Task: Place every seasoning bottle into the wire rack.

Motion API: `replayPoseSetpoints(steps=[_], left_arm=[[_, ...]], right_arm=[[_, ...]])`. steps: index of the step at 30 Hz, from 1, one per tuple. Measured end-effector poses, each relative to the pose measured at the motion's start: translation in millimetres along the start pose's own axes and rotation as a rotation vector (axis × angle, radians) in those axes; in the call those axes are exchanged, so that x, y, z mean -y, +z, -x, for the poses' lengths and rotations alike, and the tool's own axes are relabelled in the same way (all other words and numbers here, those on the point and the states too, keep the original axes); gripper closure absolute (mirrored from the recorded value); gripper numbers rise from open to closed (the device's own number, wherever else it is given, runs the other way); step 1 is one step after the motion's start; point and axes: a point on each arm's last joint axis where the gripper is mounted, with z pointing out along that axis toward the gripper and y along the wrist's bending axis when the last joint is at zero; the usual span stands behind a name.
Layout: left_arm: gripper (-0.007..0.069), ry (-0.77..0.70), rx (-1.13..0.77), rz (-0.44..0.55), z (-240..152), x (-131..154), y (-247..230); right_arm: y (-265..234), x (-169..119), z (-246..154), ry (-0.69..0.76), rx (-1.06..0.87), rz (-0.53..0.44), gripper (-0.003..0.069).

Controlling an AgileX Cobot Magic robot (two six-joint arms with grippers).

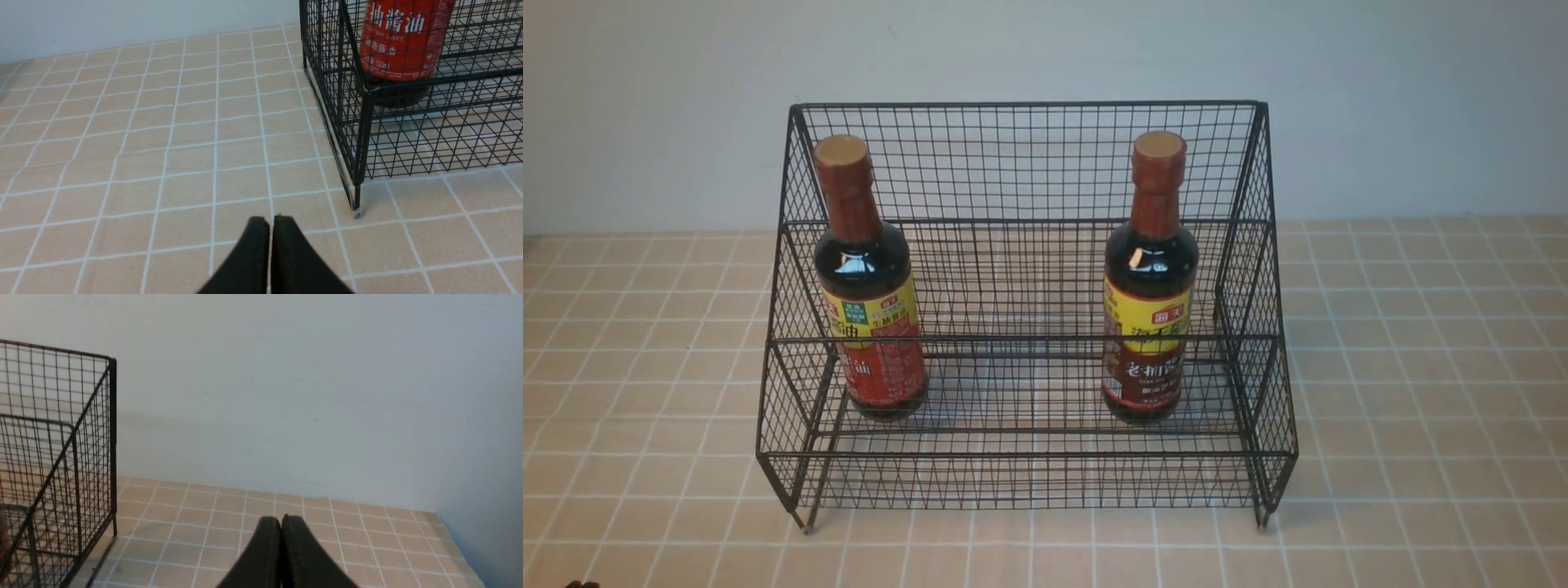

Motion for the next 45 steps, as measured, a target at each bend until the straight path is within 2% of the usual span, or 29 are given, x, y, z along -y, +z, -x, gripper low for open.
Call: replayPoseSetpoints(steps=[9,15,21,28,45], left_arm=[[0.0632,0.0,0.0,0.0,0,0,0],[0.0632,0.0,-0.001,0.0,0,0,0],[0.0632,0.0,-0.001,0.0,0,0,0],[0.0632,0.0,-0.001,0.0,0,0,0],[0.0632,0.0,-0.001,0.0,0,0,0]], right_arm=[[-3,-6,-54,0.079,-0.04,-0.009,0.0672],[-4,-7,-74,0.117,-0.115,-0.025,0.0672],[-5,-7,-78,0.186,-0.162,-0.018,0.0672],[-5,-12,-77,0.182,-0.159,0.061,0.0672],[-5,-12,-77,0.177,-0.16,0.058,0.0672]])
